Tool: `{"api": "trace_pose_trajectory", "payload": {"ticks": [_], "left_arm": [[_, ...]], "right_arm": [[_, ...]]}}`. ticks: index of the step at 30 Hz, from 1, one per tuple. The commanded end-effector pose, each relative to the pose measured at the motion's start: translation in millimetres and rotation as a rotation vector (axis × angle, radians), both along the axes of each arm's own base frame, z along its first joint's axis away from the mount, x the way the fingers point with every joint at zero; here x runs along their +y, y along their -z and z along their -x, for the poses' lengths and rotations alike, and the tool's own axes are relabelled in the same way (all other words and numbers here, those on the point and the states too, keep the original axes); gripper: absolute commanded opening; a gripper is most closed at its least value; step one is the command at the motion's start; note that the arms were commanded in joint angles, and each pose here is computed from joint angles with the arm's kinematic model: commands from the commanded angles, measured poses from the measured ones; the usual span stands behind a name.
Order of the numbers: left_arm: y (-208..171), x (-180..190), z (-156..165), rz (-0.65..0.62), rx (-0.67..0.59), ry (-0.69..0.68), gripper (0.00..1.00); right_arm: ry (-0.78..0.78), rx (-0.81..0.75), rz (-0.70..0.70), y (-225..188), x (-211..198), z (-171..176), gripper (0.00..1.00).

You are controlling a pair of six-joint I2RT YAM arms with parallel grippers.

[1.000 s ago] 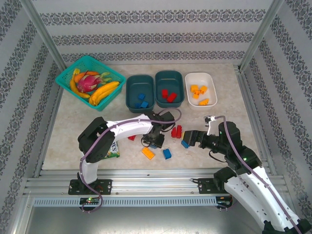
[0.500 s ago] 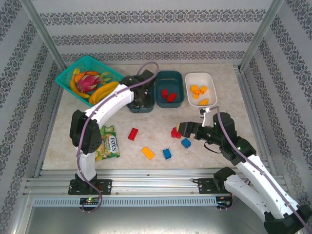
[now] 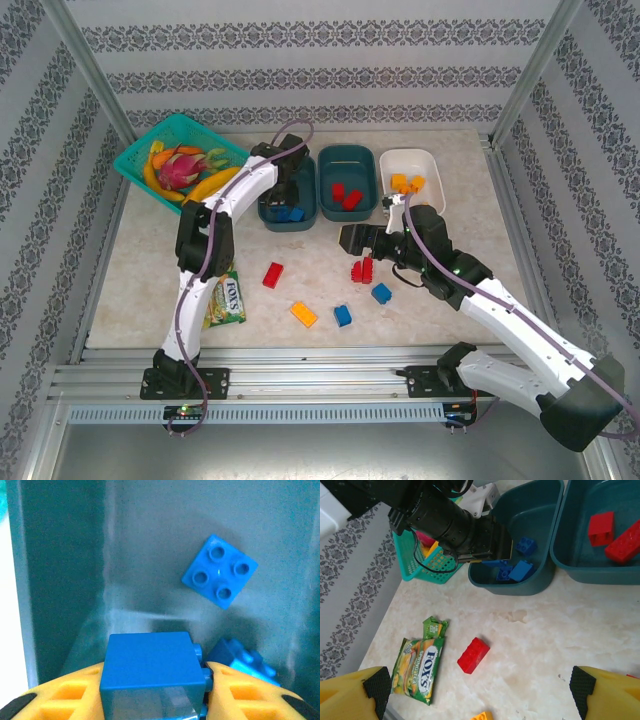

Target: Sort the legos into containers by color

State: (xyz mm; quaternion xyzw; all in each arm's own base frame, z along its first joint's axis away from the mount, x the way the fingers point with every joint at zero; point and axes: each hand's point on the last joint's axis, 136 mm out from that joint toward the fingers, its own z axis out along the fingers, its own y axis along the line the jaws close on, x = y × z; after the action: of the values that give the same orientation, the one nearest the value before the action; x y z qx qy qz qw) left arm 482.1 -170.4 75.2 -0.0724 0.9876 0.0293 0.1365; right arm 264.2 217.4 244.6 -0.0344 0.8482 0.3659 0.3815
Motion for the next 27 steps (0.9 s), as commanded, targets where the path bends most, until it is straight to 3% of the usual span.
{"api": "trace_pose_trajectory", "payload": {"ticks": [1,7,14,19,22,27], "left_arm": [[-2,7,-5,-0.017,0.02,0.011,0.37],[13,5,-1,-0.011,0.061,0.014,0.39],[-4,2,-4,0.016,0.03,0.002,0.59],[-45,-1,-7,0.063,-0.049,-0.013,0.64],[-89,-1,-2,0.112,-0.126,-0.039,0.64],[-158,5,39,0.25,-0.252,-0.067,0.66]], "right_arm": [[0.006,-0.047,-0.01,-14,2,-2,0.94],[0.019,-0.018,0.01,-2,-2,0,0.95],[0.059,0.011,0.096,5,-13,-8,0.95],[0.031,0.003,0.215,4,-17,-10,0.94],[-0.028,-0.001,0.286,7,-13,-4,0.93],[-0.179,0.002,0.422,31,8,22,0.91]]}}
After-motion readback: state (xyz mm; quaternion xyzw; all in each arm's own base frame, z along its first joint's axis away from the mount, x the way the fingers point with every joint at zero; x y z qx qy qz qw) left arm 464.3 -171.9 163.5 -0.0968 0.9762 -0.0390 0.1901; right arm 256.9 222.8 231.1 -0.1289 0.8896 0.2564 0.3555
